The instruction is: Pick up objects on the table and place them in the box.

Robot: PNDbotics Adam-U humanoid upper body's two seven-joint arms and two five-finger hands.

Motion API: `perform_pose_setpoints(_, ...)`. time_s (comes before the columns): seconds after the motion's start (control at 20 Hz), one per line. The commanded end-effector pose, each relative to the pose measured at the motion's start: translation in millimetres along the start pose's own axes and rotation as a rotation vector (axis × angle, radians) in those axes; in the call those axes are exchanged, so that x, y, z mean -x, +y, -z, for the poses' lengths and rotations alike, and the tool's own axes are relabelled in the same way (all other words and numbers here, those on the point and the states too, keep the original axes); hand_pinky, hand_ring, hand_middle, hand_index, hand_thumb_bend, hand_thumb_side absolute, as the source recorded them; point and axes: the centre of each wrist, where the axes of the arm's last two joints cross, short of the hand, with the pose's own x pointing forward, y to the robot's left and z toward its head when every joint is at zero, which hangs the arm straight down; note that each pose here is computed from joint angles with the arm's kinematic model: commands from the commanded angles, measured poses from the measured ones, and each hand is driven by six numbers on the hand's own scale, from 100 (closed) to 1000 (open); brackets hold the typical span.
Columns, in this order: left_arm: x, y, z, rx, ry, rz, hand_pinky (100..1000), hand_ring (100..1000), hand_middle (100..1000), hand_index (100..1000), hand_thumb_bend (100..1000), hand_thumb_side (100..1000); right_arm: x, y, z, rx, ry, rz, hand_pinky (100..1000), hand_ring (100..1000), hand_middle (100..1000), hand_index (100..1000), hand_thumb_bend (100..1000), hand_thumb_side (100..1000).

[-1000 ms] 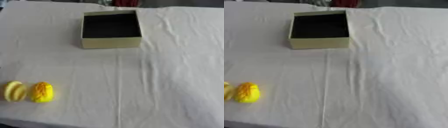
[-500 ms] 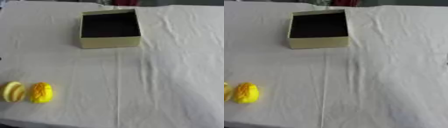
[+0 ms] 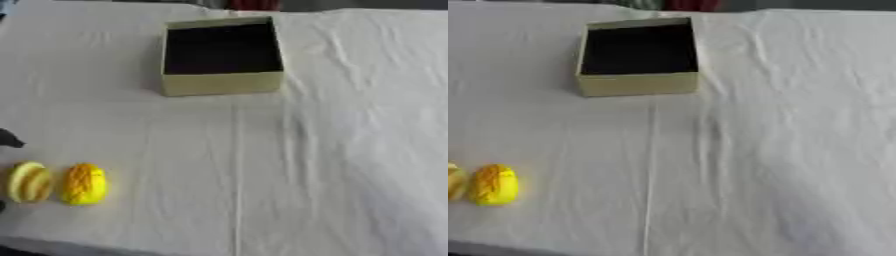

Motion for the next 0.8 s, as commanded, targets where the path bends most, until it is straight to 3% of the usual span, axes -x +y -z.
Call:
perform_pose_setpoints(0.05,6,3.8,3,0.006,0.016,0.04,876,898,851,898,461,100,-7,-1.4,6,-0.009,-0.029,0.004,846,818,718,846,100,553)
perform_pose_setpoints(0.6,14,-6.7,21,0.057,-0.012,-0.002,851,884,822,871,413,100,-6,0.6,5,-0.008,-0.022,0.019,846,819,716,847,100,556)
perform_pose_setpoints(0.7,14,-8.5,23,0.061,-0.02,-0.007,834,868,802,857,384,100,-6,0.8,5,-0.008,-0.021,0.021,847,819,716,847,100,556)
perform_pose_setpoints(0.8,14,-10.3,25,0.06,-0.027,-0.01,777,805,712,736,253,100,-6,0.7,5,-0.006,-0.021,0.022,847,820,717,848,100,554)
